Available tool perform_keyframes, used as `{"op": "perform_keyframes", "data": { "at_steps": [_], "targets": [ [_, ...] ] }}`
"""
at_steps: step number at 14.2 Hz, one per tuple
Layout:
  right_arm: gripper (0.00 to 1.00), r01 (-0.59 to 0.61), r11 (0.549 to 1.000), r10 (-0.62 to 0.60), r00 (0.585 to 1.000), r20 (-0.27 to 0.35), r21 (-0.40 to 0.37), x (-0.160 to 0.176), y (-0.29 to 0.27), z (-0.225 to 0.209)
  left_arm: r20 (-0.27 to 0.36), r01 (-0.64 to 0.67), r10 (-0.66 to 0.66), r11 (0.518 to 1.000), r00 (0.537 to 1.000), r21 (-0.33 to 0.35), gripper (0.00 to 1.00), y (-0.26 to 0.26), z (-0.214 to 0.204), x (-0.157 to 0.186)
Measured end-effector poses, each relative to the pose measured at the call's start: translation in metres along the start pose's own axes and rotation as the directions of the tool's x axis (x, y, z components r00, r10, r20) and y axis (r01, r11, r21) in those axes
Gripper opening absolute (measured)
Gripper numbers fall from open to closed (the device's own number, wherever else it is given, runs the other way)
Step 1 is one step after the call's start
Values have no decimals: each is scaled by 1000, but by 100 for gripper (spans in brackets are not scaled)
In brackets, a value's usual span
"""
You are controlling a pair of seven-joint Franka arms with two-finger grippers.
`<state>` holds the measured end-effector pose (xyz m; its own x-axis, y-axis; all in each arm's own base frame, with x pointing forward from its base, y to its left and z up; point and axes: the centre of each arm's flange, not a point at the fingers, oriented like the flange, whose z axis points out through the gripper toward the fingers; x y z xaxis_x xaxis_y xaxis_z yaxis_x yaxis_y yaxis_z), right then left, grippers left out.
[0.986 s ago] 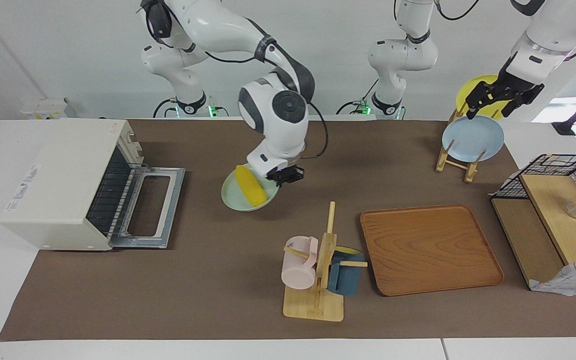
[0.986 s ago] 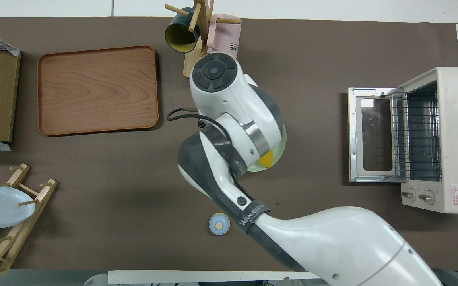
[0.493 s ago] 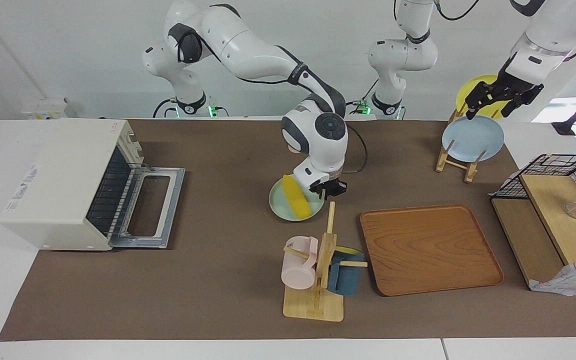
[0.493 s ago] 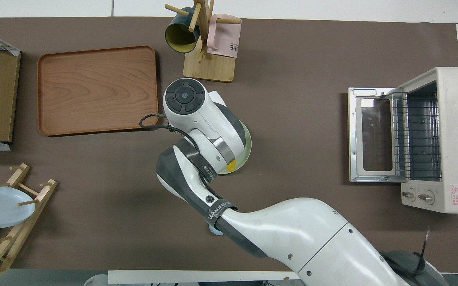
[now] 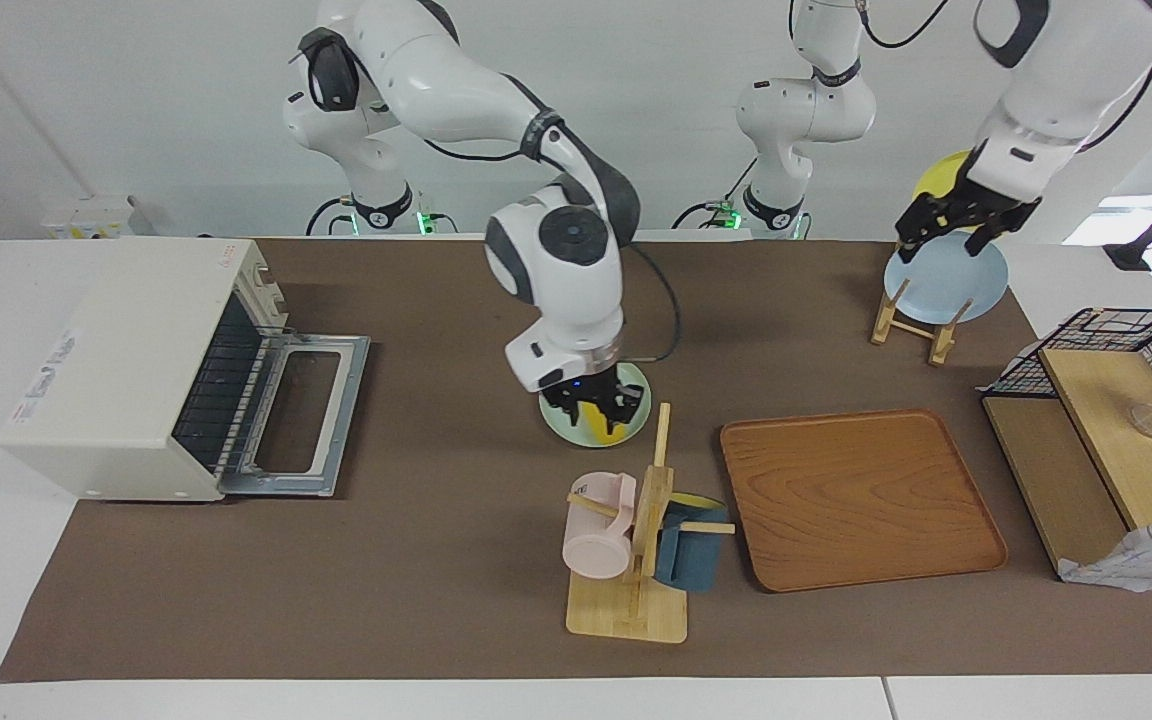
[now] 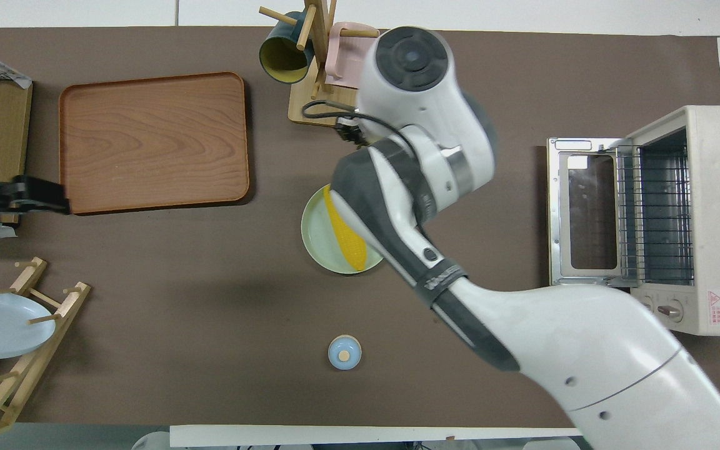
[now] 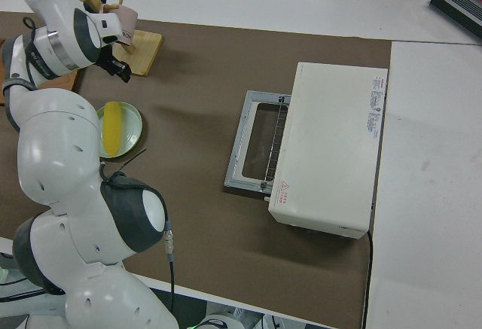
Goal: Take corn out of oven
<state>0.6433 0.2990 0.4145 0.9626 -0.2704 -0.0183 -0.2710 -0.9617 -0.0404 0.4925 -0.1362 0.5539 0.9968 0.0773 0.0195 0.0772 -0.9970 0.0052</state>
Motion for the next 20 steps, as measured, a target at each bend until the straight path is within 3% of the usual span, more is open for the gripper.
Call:
{"op": "perform_keyframes", "data": {
  "at_steps": [2, 4, 7, 11, 13, 15, 18, 20],
  "targets": [
    [29, 29, 998, -26, 998, 52, -60, 19, 67, 23, -51, 43, -45, 998, 998, -35, 100, 105, 62, -31],
    [4, 94, 989, -83, 992, 97, -114, 30, 129, 51, -88, 66, -73, 994, 993, -84, 100, 179, 108, -47],
    [1, 155, 976, -139, 984, 112, -155, 31, 201, 93, -112, 123, -141, 980, 984, -154, 100, 251, 167, -59],
    [1, 220, 949, -192, 972, 138, -225, 19, 227, 105, -72, 157, -167, 979, 983, -127, 100, 304, 228, -71],
    [1, 242, 939, -211, 966, 148, -243, 14, 231, 107, -63, 176, -184, 977, 981, -116, 81, 312, 243, -68],
    [1, 268, 925, -233, 960, 155, -268, 11, 234, 110, -62, 191, -199, 975, 978, -115, 56, 314, 244, -64],
    [1, 334, 889, -295, 941, 166, -312, 7, 228, 108, -51, 230, -234, 971, 971, -72, 55, 303, 219, -41],
    [1, 375, 869, -323, 924, 203, -324, 9, 224, 94, -41, 228, -229, 973, 973, -34, 55, 268, 189, -13]
  ]
}}
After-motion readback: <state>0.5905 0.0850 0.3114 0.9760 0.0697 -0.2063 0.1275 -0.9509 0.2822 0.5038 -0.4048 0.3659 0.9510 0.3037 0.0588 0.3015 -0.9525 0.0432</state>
